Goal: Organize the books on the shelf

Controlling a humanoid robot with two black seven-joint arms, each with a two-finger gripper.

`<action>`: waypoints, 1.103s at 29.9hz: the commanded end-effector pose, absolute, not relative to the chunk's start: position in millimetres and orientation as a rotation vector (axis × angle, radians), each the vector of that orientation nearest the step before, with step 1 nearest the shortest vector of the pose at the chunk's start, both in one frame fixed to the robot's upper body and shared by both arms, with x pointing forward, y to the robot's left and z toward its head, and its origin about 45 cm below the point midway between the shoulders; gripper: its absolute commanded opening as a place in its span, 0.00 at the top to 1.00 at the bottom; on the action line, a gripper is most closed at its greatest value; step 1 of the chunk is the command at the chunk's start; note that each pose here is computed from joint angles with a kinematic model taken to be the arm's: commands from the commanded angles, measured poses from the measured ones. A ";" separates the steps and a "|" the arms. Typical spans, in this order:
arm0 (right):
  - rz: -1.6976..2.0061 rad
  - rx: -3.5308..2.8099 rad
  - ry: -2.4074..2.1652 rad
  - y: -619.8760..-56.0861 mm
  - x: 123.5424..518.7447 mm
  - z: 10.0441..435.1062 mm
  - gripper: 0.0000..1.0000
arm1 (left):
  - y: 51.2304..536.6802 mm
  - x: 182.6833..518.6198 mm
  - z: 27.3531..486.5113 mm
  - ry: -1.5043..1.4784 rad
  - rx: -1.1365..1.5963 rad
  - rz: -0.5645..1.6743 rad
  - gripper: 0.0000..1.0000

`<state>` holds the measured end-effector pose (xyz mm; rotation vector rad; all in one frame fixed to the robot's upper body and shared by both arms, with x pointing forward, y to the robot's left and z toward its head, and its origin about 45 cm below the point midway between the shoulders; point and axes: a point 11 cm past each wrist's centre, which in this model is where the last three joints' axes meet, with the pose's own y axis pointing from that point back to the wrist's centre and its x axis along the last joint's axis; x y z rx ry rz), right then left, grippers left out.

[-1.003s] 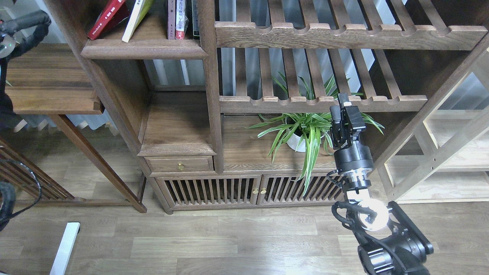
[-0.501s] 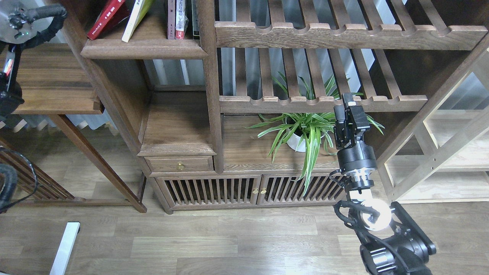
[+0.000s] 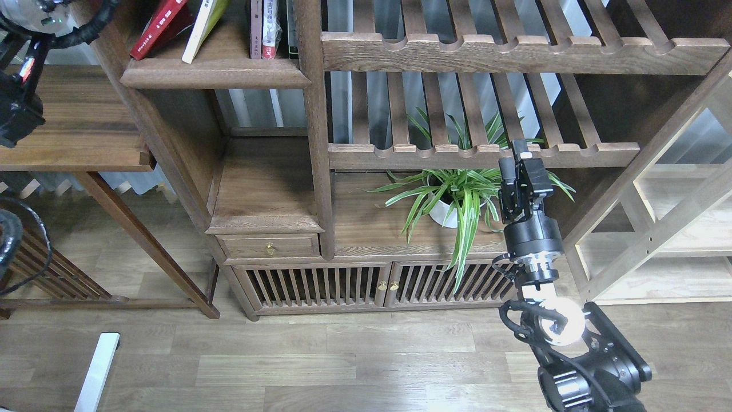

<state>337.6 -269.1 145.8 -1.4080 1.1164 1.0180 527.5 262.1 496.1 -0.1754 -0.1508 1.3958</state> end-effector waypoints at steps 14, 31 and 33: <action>1.022 -1.412 1.116 -267.8 337.3 145.4 0.36 | 270.2 541.8 494.1 -0.130 -0.186 1.421 0.97; 1.022 -1.413 1.114 -268.1 337.4 145.9 0.36 | 260.7 546.8 487.9 -0.138 -0.165 1.401 0.89; 1.021 -1.415 1.115 -268.0 337.4 145.9 0.36 | 260.0 546.9 486.9 -0.141 -0.158 1.400 0.86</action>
